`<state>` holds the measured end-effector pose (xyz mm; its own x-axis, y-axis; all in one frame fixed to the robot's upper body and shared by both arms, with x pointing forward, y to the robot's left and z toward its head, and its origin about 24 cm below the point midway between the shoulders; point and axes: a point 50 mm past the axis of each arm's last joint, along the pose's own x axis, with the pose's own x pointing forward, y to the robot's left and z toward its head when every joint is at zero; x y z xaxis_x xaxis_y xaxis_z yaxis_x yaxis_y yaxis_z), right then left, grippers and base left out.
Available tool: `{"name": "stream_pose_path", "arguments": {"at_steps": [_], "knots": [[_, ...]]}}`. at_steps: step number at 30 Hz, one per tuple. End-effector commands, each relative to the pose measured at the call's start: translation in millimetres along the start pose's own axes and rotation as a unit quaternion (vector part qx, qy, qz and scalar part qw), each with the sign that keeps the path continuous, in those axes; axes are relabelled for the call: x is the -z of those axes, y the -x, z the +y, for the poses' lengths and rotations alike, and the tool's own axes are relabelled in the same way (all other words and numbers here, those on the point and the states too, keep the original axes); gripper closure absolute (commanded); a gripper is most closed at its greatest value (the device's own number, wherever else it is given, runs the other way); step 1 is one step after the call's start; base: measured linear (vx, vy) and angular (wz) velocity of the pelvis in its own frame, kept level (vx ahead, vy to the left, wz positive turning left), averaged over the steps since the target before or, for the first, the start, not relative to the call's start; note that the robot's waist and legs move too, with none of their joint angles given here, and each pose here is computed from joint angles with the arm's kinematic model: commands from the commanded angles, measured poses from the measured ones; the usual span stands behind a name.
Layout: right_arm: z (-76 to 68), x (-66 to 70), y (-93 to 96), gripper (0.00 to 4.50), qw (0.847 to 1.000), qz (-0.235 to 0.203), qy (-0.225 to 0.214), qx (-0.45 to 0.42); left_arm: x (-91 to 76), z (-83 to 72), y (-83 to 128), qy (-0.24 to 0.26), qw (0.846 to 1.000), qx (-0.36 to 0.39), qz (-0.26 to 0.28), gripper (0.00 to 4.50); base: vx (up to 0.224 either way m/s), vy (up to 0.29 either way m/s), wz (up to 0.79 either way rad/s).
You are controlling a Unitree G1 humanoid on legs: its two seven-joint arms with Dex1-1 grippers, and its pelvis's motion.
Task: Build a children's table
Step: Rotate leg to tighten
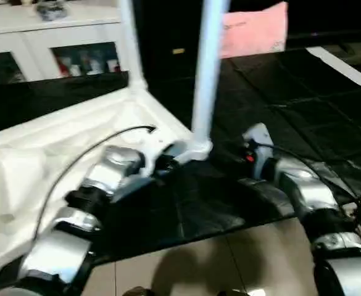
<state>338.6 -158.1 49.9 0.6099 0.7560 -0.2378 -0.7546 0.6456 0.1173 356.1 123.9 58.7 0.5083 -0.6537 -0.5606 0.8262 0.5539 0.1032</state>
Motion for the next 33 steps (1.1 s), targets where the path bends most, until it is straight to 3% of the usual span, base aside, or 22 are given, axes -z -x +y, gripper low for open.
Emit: {"name": "stream_pose_path", "arguments": {"at_steps": [1, 7, 10, 13, 20, 25, 26, 33], "knots": [[6.7, -10.2, -6.7, 0.94, 0.999, -0.014, 0.016, -0.024, -9.9, -3.6, -2.7, -0.029, 0.999, 0.013, -0.008, 4.50, 0.000, 0.000, 0.00], [6.9, -10.7, 1.8, 0.50, 0.998, -0.011, 0.031, -0.049, -6.5, -4.2, 1.9, -0.063, 0.997, 0.043, -0.005, 4.50, 0.000, 0.000, 0.00], [3.8, -15.7, 10.3, 0.13, 0.997, -0.010, 0.049, -0.062, -1.6, -6.6, 9.7, -0.103, 0.990, 0.094, 0.001, 4.50, 0.000, 0.000, 0.00], [4.1, -19.2, 16.0, 0.02, 0.995, -0.007, 0.062, -0.080, 2.9, -9.4, 15.4, -0.126, 0.983, 0.135, 0.006, 4.50, 0.000, 0.000, 0.00], [14.5, -21.2, 24.9, 0.02, 0.983, 0.016, 0.108, -0.151, 10.6, -16.3, 25.6, -0.178, 0.960, 0.216, 0.022, 4.50, 0.000, 0.000, 0.00], [24.9, -16.0, 22.3, 0.02, 0.969, 0.041, 0.110, -0.218, 10.5, -25.0, 25.8, -0.201, 0.945, 0.258, 0.020, 4.50, 0.000, 0.000, 0.00], [25.1, -15.4, 21.0, 0.29, 0.968, 0.044, 0.111, -0.220, 10.7, -26.0, 25.6, -0.204, 0.943, 0.262, 0.020, 4.50, 0.000, 0.000, 0.00], [28.9, -12.7, 12.8, 0.85, 0.959, 0.061, 0.092, -0.261, 12.6, -30.1, 24.5, -0.214, 0.936, 0.278, 0.021, 4.50, 0.000, 0.000, 0.00]]}}
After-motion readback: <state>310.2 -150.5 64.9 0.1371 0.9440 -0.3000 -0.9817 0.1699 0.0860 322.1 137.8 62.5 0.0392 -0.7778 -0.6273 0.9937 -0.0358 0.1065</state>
